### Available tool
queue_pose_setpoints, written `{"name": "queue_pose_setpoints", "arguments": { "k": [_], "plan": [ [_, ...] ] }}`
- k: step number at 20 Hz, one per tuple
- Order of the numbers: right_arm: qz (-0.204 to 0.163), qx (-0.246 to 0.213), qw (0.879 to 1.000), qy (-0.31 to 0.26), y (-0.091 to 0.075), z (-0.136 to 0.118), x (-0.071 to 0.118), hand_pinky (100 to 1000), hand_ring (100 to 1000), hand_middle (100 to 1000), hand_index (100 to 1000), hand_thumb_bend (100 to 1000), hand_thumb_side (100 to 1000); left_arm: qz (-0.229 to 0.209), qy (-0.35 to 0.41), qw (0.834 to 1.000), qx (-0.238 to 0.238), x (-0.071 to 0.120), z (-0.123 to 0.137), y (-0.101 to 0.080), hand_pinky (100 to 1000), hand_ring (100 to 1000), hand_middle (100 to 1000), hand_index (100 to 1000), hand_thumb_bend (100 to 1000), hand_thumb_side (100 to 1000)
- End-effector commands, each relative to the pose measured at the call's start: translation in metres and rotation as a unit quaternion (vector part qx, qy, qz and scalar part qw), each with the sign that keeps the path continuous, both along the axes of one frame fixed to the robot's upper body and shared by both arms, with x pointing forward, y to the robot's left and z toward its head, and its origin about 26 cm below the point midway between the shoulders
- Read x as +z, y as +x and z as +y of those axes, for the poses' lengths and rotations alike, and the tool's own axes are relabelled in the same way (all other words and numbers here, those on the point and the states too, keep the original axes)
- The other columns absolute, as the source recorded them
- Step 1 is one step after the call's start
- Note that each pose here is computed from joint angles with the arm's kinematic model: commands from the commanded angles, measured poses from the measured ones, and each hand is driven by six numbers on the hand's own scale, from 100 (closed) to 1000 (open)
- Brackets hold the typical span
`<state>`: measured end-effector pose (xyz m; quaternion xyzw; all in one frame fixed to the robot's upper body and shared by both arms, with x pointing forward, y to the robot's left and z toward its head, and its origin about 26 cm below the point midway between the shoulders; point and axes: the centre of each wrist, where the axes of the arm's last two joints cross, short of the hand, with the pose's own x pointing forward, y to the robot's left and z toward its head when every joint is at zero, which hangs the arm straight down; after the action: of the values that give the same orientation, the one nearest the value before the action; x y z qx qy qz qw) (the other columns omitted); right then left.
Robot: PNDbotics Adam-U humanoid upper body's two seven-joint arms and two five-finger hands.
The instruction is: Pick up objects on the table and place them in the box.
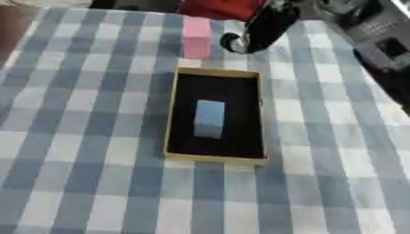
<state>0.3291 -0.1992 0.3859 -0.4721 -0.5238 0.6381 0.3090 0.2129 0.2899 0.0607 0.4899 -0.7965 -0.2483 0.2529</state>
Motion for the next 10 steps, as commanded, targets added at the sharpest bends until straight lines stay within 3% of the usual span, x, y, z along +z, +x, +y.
{"name": "queue_pose_setpoints", "arguments": {
  "k": [1,10],
  "plan": [
    [-0.004,-0.023,1.000,0.004,0.019,0.001,0.003,906,867,821,1000,321,240,-0.007,0.003,1.000,-0.001,0.003,-0.002,-0.001,672,643,508,663,100,499],
    [-0.006,-0.042,0.999,0.023,0.046,0.013,0.003,909,866,821,1000,308,262,-0.009,0.004,1.000,-0.005,0.003,-0.007,0.001,672,644,508,663,100,493]
  ]
}}
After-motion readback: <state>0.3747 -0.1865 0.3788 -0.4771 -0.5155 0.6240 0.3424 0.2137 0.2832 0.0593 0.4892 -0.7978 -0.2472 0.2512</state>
